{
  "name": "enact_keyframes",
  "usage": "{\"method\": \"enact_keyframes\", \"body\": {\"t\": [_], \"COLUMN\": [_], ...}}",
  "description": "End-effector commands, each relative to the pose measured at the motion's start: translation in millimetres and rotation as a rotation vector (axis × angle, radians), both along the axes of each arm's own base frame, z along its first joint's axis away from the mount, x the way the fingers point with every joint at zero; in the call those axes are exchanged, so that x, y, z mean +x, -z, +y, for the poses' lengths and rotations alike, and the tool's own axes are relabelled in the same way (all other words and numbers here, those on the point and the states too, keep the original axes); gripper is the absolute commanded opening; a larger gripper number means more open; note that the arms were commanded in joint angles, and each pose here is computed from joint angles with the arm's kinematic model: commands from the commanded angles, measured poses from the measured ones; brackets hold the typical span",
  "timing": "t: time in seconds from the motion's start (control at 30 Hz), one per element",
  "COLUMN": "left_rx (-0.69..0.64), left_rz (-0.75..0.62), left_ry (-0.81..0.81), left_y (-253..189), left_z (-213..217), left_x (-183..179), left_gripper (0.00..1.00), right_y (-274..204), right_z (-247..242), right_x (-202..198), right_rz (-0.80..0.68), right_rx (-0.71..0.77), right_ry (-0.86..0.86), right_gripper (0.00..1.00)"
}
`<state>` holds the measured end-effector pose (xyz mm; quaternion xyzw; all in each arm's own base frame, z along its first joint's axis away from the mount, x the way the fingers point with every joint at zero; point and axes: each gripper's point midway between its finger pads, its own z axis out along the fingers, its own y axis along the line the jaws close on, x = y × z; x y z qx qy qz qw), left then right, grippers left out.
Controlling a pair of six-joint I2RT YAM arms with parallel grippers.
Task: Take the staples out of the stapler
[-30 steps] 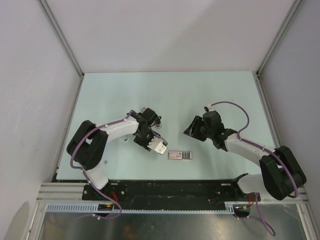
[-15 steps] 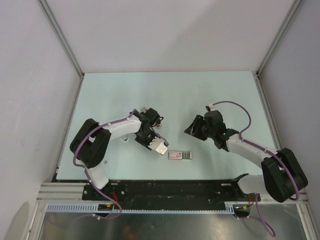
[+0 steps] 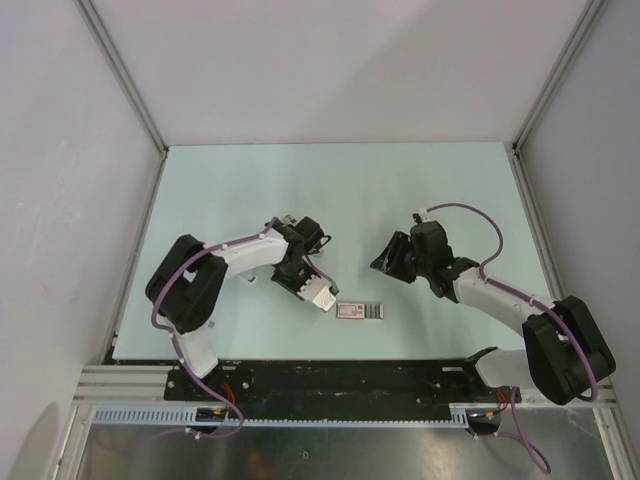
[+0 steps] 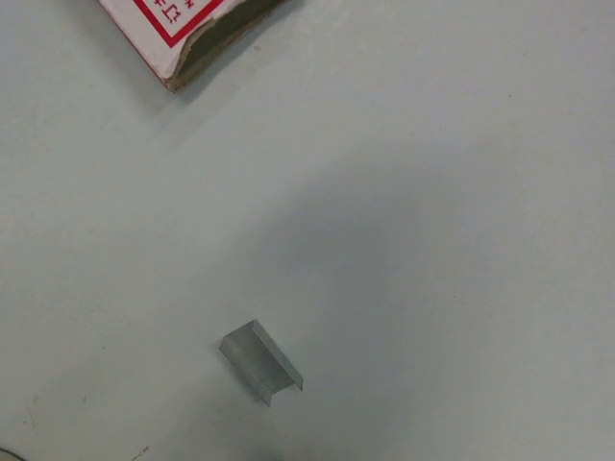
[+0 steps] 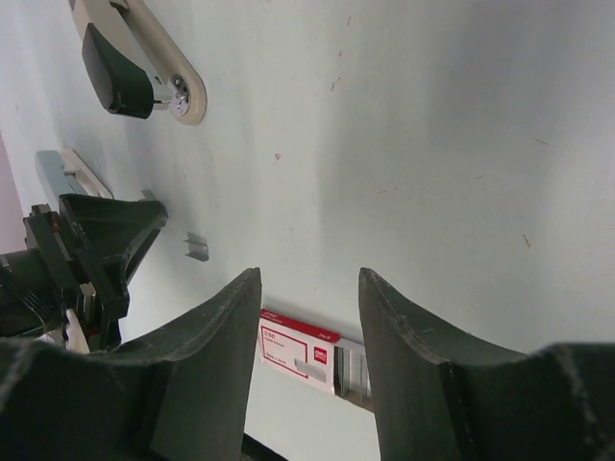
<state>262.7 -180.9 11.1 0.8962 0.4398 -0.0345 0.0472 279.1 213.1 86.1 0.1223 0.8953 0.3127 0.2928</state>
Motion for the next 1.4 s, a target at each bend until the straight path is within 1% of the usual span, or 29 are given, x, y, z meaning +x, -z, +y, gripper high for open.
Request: {"method": "enact_keyframes", "body": {"t": [0.0, 0.07, 0.27, 0.33, 0.4, 0.47, 0.53, 0.7, 0.77, 0.83, 0.9, 0.97, 1.03, 1.17, 1.27, 1.37], "left_rx": [0.024, 0.028, 0.01, -0.023, -0.069, -0.127, -0.205, -0.445, -0.561, -0.7, -0.842, -0.972, -1.056, -1.138, -1.162, -1.155], "left_rz": [0.056, 0.061, 0.061, 0.045, 0.011, -0.023, -0.044, -0.052, -0.025, 0.047, 0.156, 0.3, 0.433, 0.629, 0.742, 0.862], "left_ry": [0.052, 0.049, 0.02, -0.036, -0.128, -0.229, -0.291, -0.422, -0.485, -0.551, -0.616, -0.646, -0.667, -0.629, -0.573, -0.537], "left_y": [18.5, 19.6, 14.7, 5.8, -10.9, -32.1, -57.5, -135.4, -169.9, -208.6, -247.8, -285.9, -314.1, -352.1, -376.6, -401.1], "left_z": [-1.5, -2.9, -15.9, -26.5, -41.4, -54.1, -66.3, -89.3, -93.3, -96.2, -94.4, -92.0, -86.3, -80.7, -80.9, -83.8], "left_x": [-7.1, -7.2, -6.3, 0.4, 14.6, 27.8, 33.4, 30.6, 29.0, 26.3, 22.9, 14.8, 6.3, -18.7, -35.7, -46.1], "left_gripper": [0.35, 0.34, 0.22, 0.18, 0.13, 0.12, 0.12, 0.12, 0.12, 0.12, 0.13, 0.13, 0.14, 0.17, 0.21, 0.24], "right_y": [-8.4, -8.3, -8.1, -10.0, -14.5, -21.9, -33.0, -66.5, -81.6, -97.1, -119.5, -140.4, -162.3, -214.0, -250.0, -281.0], "right_z": [-0.1, -0.2, -0.7, -0.9, -1.9, -3.7, -4.0, -0.7, 1.5, 5.2, 10.5, 15.4, 22.7, 39.5, 49.3, 58.7], "right_x": [-1.1, -1.2, -1.0, -0.5, 0.9, 3.0, 4.3, 8.2, 9.8, 8.9, 10.9, 7.7, -0.2, -26.0, -42.5, -55.6], "right_rz": [-0.022, -0.021, -0.021, -0.025, -0.039, -0.062, -0.096, -0.202, -0.253, -0.306, -0.397, -0.492, -0.593, -0.794, -0.901, -0.999], "right_rx": [0.016, 0.017, 0.017, 0.022, 0.03, 0.04, 0.058, 0.078, 0.08, 0.084, 0.1, 0.116, 0.141, 0.254, 0.343, 0.404], "right_ry": [-0.014, -0.014, -0.017, -0.017, -0.018, -0.02, -0.031, -0.086, -0.114, -0.158, -0.203, -0.255, -0.329, -0.495, -0.578, -0.632], "right_gripper": [0.5, 0.5, 0.5, 0.5, 0.51, 0.51, 0.51, 0.55, 0.58, 0.64, 0.69, 0.72, 0.73, 0.74, 0.74, 0.74]}}
